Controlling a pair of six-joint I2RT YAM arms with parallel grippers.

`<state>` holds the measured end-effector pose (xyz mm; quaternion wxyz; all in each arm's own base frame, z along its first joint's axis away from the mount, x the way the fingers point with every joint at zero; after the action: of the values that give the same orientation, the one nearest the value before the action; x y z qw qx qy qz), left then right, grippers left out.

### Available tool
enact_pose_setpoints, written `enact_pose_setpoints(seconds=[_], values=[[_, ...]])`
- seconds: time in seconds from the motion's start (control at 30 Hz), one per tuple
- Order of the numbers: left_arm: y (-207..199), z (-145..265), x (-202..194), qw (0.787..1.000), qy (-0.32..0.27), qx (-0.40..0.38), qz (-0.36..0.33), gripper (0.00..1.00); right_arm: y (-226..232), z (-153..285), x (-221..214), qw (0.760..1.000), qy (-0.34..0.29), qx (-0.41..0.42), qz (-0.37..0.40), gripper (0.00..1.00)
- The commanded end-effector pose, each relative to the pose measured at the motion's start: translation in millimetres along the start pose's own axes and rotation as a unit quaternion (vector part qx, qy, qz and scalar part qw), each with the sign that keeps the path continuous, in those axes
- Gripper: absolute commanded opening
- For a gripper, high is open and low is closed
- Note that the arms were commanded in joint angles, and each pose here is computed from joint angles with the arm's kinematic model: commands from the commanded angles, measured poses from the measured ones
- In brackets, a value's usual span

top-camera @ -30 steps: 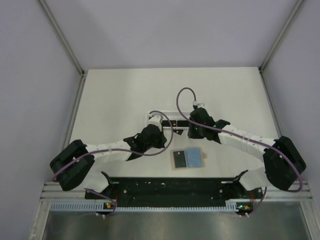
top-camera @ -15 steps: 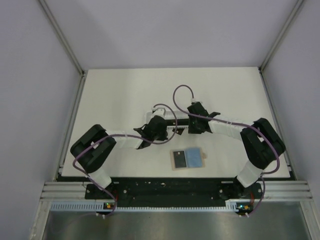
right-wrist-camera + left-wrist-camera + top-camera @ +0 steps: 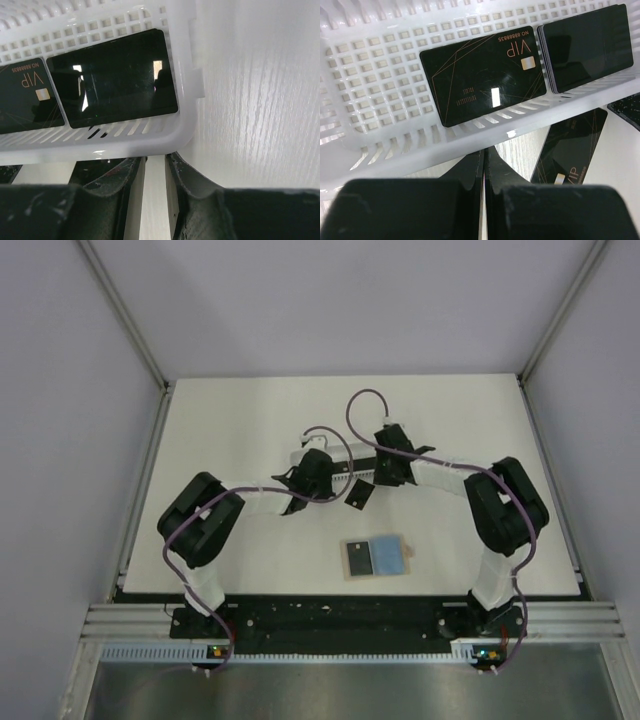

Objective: Put the credit cards into the card holder
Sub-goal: Move the storage box to the center of the board, then move the credit card to the corner of the board.

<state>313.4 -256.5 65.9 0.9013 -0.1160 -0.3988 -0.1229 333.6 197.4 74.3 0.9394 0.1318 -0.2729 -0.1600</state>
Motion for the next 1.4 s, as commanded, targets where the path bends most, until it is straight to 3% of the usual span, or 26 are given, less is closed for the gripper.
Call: enact_pose_setpoints(seconds=[0.0, 0.2, 0.7, 1.17, 1.37], values=[[-0.3, -8.7, 8.7, 1.000, -0.001, -0.002, -0.012, 0.00, 3.5, -13.6, 19.1, 1.000, -0.020, -0.004, 0.004, 0.23], [-10.6, -11.5, 2.9, 0.999, 0.014, -0.044, -0.013, 0.00, 12.3, -20.4, 18.0, 0.999, 0.006, 0.027, 0.015, 0.22], [-9.0, -2.2, -47.9, 0.996, 0.053, -0.074, 0.009, 0.00, 0.1, -14.3, -63.1, 0.991, 0.112, 0.078, 0.011, 0.18], [1.3, 23.0, -75.0, 0.995, 0.067, -0.069, 0.018, 0.00, -37.4, 20.0, -110.7, 0.994, 0.108, 0.008, -0.007, 0.20], [-0.7, 27.4, -76.2, 0.995, 0.069, -0.074, 0.018, 0.00, -46.4, 34.3, -122.3, 0.993, 0.119, 0.018, -0.008, 0.21]])
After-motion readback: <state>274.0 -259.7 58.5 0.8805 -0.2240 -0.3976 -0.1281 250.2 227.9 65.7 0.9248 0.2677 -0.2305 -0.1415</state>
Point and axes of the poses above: each gripper's point midway between its finger pads, its own z axis back along the fingers, its own y axis along the line the jaws close on, x = y × z, the point moved 6 cm from there along z, back along the fingers, and after that the axes turned 15 degrees about -z, right-handed, at the moved point
